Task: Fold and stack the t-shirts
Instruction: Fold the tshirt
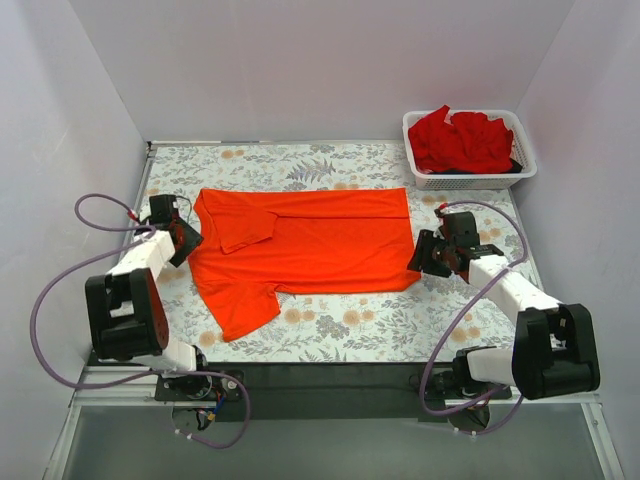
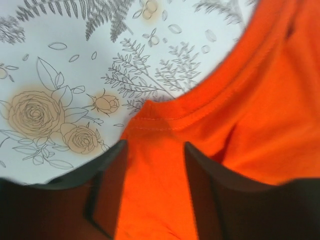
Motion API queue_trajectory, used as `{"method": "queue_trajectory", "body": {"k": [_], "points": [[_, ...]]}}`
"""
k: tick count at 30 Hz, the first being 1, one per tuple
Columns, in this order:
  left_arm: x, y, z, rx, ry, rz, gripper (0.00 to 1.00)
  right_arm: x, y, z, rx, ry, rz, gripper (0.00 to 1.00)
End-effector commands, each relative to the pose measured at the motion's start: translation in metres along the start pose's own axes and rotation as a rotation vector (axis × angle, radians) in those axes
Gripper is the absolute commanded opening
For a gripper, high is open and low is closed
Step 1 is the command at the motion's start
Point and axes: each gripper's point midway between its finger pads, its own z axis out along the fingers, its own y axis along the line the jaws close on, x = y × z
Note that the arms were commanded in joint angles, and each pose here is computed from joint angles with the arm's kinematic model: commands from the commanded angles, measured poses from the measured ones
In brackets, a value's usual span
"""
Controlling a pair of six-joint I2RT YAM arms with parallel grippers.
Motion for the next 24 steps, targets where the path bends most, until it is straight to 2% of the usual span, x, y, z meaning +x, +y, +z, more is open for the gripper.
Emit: {"method": "queue_trajectory", "body": {"k": [1,4,7,10,15,19,24], "points": [[-0.026,-0.012,-0.042,0.094,-0.126,-0.013,0.52,-0.002,0.006,-0.011,-0.029,-0.018,0.033,0.56],[-0.018,-0.012,-0.064,0.152,-0.159,-0.002,0.57,0.017,0.0,-0.01,-0.032,0.015,0.099,0.67],[-0.004,-0.014,-0.079,0.198,-0.189,0.045,0.58,0.024,-0.003,-0.008,-0.053,0.01,0.168,0.72],[0.013,-0.014,-0.085,0.214,-0.198,0.116,0.58,0.024,-0.001,-0.007,-0.09,-0.007,0.234,0.72],[0.024,-0.017,-0.091,0.247,-0.212,0.152,0.58,0.029,0.005,-0.002,-0.132,0.002,0.295,0.71],[0.023,-0.024,-0.092,0.272,-0.209,0.154,0.58,0.036,0.013,0.004,-0.18,0.037,0.352,0.7],[0.024,-0.029,-0.093,0.294,-0.2,0.158,0.58,0.03,0.017,0.008,-0.198,0.023,0.369,0.7]]}}
